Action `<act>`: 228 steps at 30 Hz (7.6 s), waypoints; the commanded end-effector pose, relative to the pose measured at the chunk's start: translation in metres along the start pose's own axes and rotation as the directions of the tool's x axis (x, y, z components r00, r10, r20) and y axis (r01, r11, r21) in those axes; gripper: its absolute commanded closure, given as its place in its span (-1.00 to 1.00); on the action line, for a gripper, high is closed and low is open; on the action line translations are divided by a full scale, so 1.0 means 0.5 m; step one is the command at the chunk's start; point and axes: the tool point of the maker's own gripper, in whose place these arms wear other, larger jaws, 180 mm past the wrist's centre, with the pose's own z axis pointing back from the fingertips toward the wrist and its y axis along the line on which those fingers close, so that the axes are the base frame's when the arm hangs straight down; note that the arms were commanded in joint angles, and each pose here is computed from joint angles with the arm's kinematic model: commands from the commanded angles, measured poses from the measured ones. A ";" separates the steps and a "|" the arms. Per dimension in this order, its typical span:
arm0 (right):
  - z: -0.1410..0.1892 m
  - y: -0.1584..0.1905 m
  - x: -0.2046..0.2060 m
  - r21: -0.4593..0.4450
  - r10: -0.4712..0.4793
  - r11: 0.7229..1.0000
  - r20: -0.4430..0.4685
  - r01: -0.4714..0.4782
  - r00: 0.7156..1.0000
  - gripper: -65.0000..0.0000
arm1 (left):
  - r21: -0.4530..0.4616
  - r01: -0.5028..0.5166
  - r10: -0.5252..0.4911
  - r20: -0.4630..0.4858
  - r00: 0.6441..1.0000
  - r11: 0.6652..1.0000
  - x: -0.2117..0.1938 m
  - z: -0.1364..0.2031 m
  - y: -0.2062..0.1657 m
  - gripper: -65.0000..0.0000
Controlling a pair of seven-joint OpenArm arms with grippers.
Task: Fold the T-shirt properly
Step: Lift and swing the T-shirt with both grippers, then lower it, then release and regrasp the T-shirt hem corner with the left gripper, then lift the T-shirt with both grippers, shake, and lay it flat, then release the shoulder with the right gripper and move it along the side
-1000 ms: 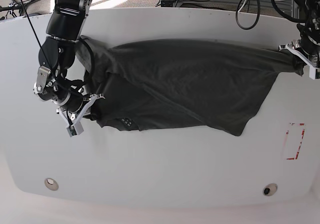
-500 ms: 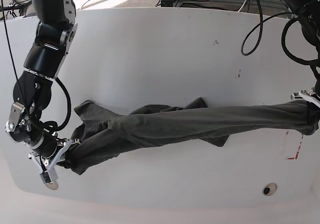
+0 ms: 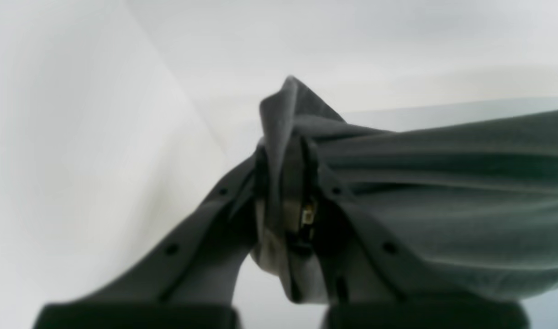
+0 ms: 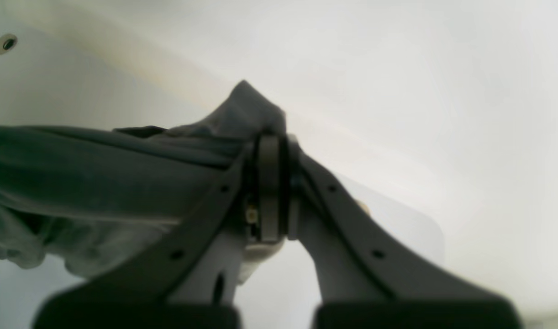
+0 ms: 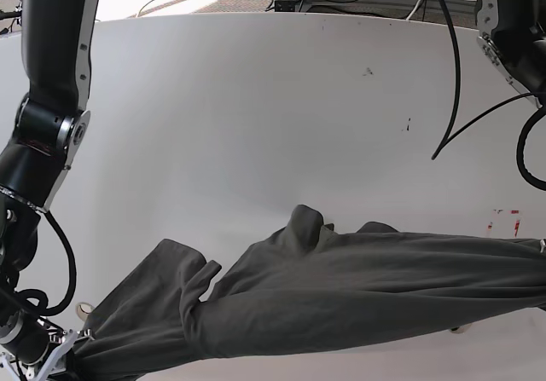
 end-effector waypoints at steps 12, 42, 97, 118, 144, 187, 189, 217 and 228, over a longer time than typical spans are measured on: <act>0.018 -0.003 -0.131 -0.026 -0.064 0.998 -0.074 0.062 0.995 1.00 | -0.057 0.002 -0.009 -0.133 0.991 0.998 -0.123 0.004 -0.050 1.00; 0.210 0.310 -0.673 0.040 -0.228 0.954 -0.545 0.297 0.807 1.00 | -0.172 0.029 -0.138 -0.663 0.736 0.985 -0.570 0.263 -0.065 1.00; 0.194 0.362 -0.629 0.063 -0.257 0.945 -0.465 0.322 0.847 1.00 | -0.445 -0.329 0.022 -0.568 0.823 0.833 -0.539 -0.138 -0.385 -0.63; 0.193 0.362 -0.628 0.061 -0.261 0.944 -0.464 0.325 0.847 1.00 | -0.472 -0.428 0.028 -0.645 0.763 0.771 -0.606 -0.116 -0.488 -0.56; 0.165 0.340 -0.603 0.057 -0.270 0.944 -0.432 0.325 0.861 1.00 | -0.417 -0.267 0.036 -0.484 0.874 0.869 -0.453 -0.113 -0.370 1.00; 0.007 -0.053 -0.128 -0.036 -0.183 0.983 -0.100 0.181 0.978 1.00 | -0.075 0.231 -0.225 0.081 0.971 0.970 0.160 -0.043 -0.053 1.00; 0.005 -0.040 -0.166 -0.031 -0.190 0.982 -0.135 0.187 0.973 1.00 | -0.085 0.223 -0.220 0.042 0.975 0.971 0.121 -0.045 -0.054 1.00; 0.248 0.283 -0.699 -0.020 -0.321 0.925 -0.574 0.379 0.753 1.00 | -0.200 0.120 -0.225 -0.665 0.713 0.972 -0.529 0.203 -0.040 1.00; 0.330 0.311 -0.777 -0.109 -0.421 0.883 -0.615 0.457 0.667 1.00 | -0.245 0.111 -0.262 -0.752 0.605 0.963 -0.607 0.283 -0.043 1.00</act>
